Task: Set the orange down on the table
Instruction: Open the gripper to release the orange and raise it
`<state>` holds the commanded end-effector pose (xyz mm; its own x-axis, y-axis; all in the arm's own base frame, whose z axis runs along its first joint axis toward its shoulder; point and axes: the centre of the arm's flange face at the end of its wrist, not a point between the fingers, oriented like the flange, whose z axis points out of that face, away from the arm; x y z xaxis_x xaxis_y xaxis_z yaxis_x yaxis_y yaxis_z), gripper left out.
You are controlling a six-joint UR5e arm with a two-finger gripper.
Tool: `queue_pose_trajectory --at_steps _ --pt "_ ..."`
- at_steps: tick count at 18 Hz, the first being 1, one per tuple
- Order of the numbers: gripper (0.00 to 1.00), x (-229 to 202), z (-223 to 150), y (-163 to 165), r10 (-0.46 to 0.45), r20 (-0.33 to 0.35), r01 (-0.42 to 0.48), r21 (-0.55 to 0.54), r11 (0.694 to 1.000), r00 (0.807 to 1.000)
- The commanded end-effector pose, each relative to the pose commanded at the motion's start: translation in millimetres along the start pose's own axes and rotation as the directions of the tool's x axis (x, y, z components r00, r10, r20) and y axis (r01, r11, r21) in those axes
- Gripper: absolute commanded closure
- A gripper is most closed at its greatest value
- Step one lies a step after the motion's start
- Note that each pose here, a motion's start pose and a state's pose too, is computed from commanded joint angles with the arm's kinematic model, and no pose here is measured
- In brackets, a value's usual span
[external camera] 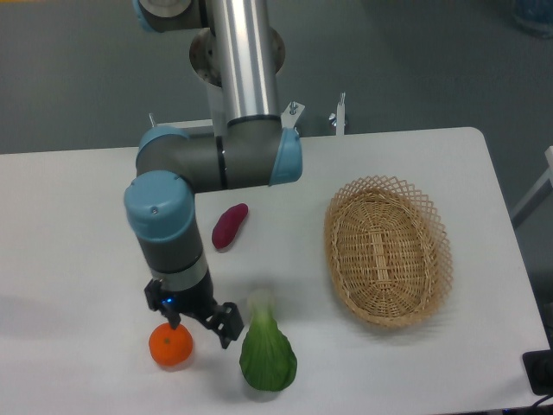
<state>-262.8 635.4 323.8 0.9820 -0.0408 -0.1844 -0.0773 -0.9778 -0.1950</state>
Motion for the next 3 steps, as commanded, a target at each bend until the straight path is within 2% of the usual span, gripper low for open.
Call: queue_pose_trajectory --at_steps 3 --pt "0.0 -23.8 -8.6 17.5 0.014 -0.011 -0.015 -0.022 1.0 1.0"
